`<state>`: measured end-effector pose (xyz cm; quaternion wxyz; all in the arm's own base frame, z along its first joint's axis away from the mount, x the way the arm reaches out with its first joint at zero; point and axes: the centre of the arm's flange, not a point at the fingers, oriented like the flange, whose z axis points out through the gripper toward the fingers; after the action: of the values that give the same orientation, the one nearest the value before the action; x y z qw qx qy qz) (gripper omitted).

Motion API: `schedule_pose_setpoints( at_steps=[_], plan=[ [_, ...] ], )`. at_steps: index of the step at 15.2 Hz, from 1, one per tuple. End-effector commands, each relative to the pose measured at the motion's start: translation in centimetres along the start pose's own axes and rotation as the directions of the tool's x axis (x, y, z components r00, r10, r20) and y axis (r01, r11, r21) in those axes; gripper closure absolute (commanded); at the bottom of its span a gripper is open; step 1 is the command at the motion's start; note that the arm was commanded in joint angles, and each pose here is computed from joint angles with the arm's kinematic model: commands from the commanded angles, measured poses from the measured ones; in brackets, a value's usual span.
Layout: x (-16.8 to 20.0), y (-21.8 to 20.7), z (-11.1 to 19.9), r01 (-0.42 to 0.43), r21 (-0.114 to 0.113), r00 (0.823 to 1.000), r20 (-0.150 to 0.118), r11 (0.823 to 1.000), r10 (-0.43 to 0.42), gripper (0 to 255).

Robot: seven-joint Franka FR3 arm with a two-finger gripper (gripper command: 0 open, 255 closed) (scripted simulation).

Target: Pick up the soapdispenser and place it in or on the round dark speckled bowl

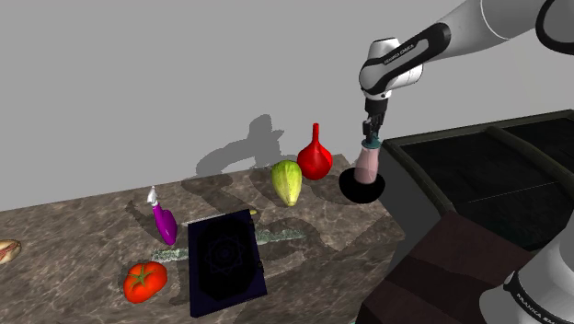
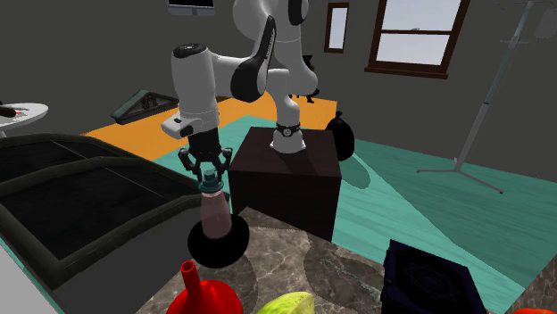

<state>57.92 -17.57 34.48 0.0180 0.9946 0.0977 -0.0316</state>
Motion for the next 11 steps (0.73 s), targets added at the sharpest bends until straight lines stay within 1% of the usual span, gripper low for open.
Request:
schedule_pose_setpoints(
  at_steps=[1, 9, 10, 11],
  plan=[
    [0.17, -0.01, 1.05, 0.000, 0.000, 1.000, -0.001, 1.000, 0.000, 255],
    [0.18, -0.01, 1.16, 0.000, 0.000, 1.000, -0.001, 1.000, 0.000, 255],
    [0.17, -0.01, 1.16, 0.000, 0.000, 1.000, -0.001, 1.000, 0.000, 0],
    [0.17, -0.01, 1.16, 0.000, 0.000, 1.000, -0.001, 1.000, 0.000, 0]
  ],
)
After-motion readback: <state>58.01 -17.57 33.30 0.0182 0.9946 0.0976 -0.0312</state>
